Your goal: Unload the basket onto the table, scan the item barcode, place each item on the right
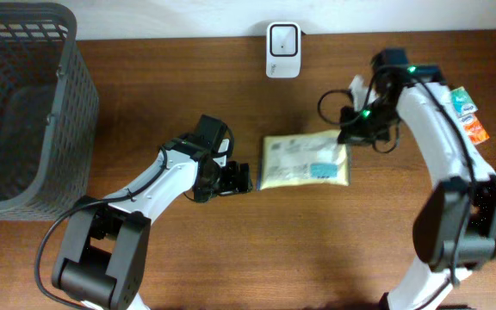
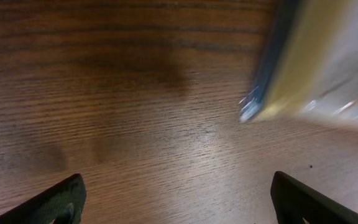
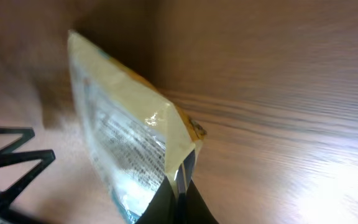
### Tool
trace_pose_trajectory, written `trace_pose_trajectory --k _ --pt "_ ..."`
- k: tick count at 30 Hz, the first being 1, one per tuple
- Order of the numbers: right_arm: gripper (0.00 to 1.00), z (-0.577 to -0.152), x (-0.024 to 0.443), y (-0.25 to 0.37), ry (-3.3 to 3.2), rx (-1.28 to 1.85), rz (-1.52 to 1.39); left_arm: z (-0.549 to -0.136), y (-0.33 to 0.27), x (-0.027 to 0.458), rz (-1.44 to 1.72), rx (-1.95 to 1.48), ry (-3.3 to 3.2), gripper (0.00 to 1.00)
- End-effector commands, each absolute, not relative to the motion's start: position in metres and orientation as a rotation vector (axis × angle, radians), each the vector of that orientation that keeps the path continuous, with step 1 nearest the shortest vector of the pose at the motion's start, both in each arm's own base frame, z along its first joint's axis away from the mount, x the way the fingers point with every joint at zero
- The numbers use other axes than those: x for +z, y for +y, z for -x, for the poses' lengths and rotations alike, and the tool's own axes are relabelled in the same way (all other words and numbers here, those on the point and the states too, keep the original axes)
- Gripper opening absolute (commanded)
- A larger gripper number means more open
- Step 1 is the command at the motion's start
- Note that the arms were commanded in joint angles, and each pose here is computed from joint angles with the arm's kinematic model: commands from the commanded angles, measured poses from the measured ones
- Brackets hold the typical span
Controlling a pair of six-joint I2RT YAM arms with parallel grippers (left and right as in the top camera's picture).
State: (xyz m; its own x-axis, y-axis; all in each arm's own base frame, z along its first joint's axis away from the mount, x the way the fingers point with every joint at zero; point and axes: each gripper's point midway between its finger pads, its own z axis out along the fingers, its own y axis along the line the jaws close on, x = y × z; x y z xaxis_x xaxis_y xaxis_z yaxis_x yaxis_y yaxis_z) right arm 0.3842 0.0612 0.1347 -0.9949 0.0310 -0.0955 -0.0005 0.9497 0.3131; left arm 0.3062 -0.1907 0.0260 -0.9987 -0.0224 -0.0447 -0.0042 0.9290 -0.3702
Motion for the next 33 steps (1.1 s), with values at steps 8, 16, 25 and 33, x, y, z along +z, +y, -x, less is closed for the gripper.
trace_pose_trajectory --k 8,16,25,33 --pt "0.04 -0.371 0.266 0.038 2.725 -0.191 -0.079 -0.303 -0.192 0.022 0.032 -0.595 3.051 0.94" --pt "0.04 -0.380 0.205 0.127 2.834 -0.222 0.181 -0.303 -0.192 0.022 0.032 -0.595 3.052 0.94" --pt "0.04 -0.380 0.107 0.176 3.045 -0.230 0.203 -0.298 -0.190 0.021 0.037 -0.584 3.075 0.92" --pt "0.04 -0.391 0.184 0.078 2.952 -0.402 -0.082 -0.297 -0.189 0.021 0.038 -0.578 3.078 0.93"
